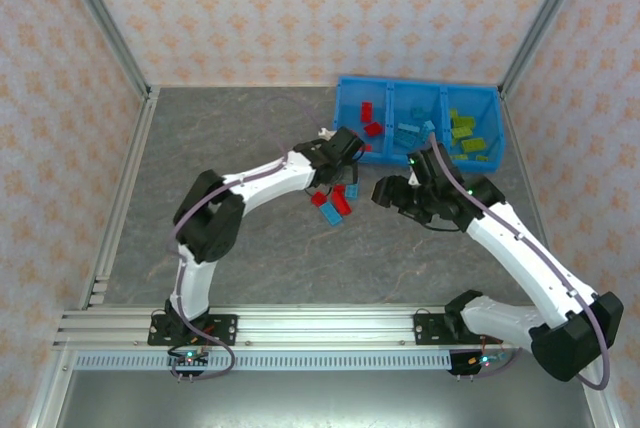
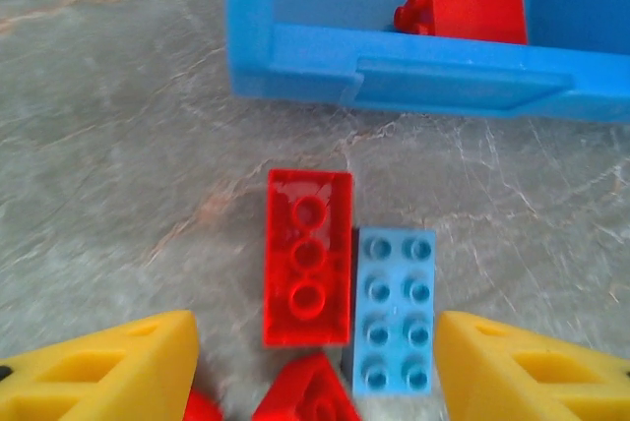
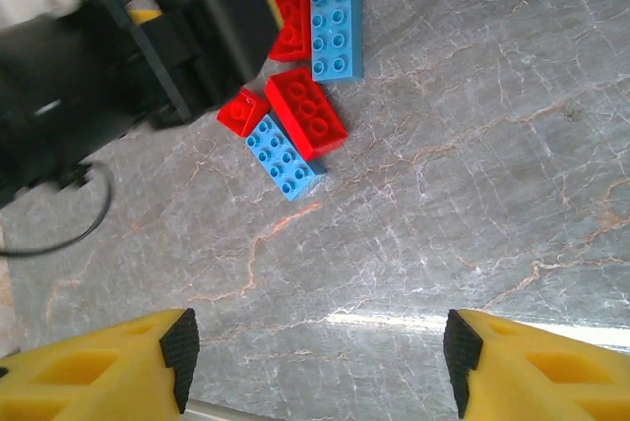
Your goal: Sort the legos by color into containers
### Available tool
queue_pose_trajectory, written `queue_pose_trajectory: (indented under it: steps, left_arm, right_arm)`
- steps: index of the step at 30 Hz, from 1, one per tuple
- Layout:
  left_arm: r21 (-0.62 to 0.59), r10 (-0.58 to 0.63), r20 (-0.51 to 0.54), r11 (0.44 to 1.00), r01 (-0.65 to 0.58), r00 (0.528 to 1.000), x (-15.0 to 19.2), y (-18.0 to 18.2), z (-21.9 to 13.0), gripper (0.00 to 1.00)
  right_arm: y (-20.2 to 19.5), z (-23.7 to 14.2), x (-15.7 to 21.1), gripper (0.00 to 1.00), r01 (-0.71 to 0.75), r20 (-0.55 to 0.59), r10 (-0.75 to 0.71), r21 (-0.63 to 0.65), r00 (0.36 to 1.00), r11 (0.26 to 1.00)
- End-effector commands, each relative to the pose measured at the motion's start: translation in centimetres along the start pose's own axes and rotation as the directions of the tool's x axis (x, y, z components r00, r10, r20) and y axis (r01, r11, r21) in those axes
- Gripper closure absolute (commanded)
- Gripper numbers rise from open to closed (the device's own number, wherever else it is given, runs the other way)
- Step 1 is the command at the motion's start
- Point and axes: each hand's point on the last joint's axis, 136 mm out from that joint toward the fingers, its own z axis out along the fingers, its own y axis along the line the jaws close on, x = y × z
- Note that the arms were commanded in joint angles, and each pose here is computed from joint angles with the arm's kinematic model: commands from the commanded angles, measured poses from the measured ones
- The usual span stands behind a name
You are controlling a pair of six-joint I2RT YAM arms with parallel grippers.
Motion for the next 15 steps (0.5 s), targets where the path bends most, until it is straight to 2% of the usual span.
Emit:
queue_pose_trajectory:
  steps: [1,4,9,15]
  left_arm:
    - [-0.061,0.026,-0.052,0.998,-0.029,0.998,-0.2,0.9,1.1,0.38]
    - [-0.108,0.023,-0.052,0.994,-0.029,0.998,-0.8,1.8,2.7,0.42]
    - [-0.037,0.036,-0.104,0.999,-0.04,0.994,-0.4,0.8,4.6,0.47]
    - [-0.064,0.041,-0.153,0.997,-0.052,0.987,0.8,1.9,5.9,0.49]
  right_arm:
    - [-0.9,-0.5,0.5,0.31,-0.037,0.006,0.037,0.032,0.999,0.999]
    - [-1.2,-0.5,0.7,0.31,-0.051,0.012,0.05,0.026,0.999,0.998]
    - [-1.8,-0.5,1.0,0.31,-0.063,0.027,0.062,0.03,0.998,0.998]
    - [-1.8,-0.6,1.0,0.31,-0.07,0.026,0.07,0.03,0.997,0.997]
